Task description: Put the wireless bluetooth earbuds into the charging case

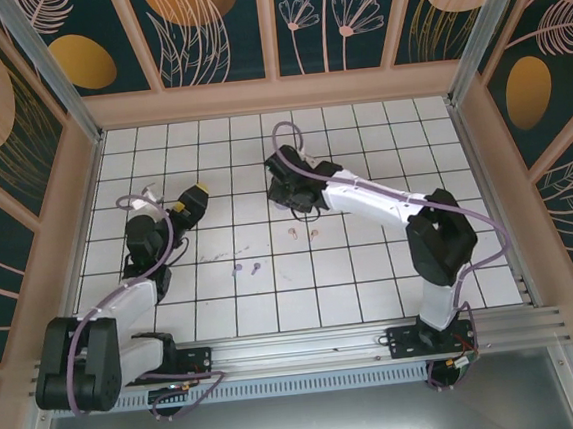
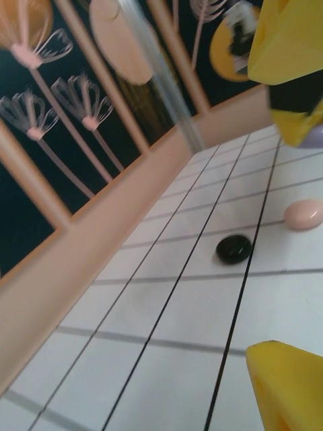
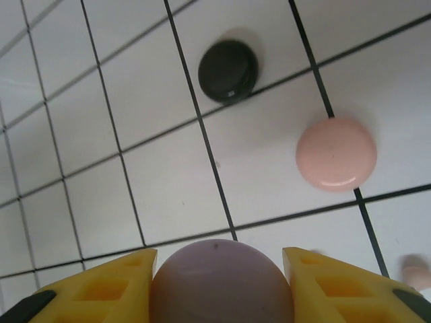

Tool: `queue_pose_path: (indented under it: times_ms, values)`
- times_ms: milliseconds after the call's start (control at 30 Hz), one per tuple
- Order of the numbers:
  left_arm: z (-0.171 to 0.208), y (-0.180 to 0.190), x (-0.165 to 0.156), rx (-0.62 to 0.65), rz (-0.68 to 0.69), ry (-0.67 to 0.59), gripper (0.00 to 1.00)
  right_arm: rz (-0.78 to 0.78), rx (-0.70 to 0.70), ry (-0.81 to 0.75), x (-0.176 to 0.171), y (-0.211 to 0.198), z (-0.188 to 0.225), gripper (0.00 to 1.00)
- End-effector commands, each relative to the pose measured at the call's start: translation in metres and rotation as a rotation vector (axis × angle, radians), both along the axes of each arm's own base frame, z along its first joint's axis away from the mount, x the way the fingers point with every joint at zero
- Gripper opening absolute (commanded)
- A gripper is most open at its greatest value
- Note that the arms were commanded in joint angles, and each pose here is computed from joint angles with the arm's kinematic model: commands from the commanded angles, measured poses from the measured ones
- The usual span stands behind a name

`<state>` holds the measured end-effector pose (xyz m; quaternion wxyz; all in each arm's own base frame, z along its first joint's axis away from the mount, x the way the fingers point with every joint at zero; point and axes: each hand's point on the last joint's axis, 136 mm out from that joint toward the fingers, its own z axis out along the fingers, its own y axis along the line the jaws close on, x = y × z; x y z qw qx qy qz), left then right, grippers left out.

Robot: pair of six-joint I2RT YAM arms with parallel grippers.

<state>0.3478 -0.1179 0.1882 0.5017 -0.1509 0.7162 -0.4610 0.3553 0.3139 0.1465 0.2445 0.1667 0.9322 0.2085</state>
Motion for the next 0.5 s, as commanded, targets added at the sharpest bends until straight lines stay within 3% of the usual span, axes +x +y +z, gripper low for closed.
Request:
queue_pose_path:
  times_ms: [0,167,467]
  values:
    - [0.036,-0.037,-0.010,-0.009,-0.166,-0.173,0.96,-0.008,0.119,-0.045,0.009,0.006,0.029,0.38]
    - [0.024,-0.077,-0.016,-0.013,-0.304,-0.179,0.93,-0.011,0.162,-0.054,0.016,0.010,0.041,0.38]
    - [0.016,-0.113,-0.021,-0.048,-0.391,-0.206,0.82,-0.026,0.229,-0.040,0.017,0.018,0.046,0.37]
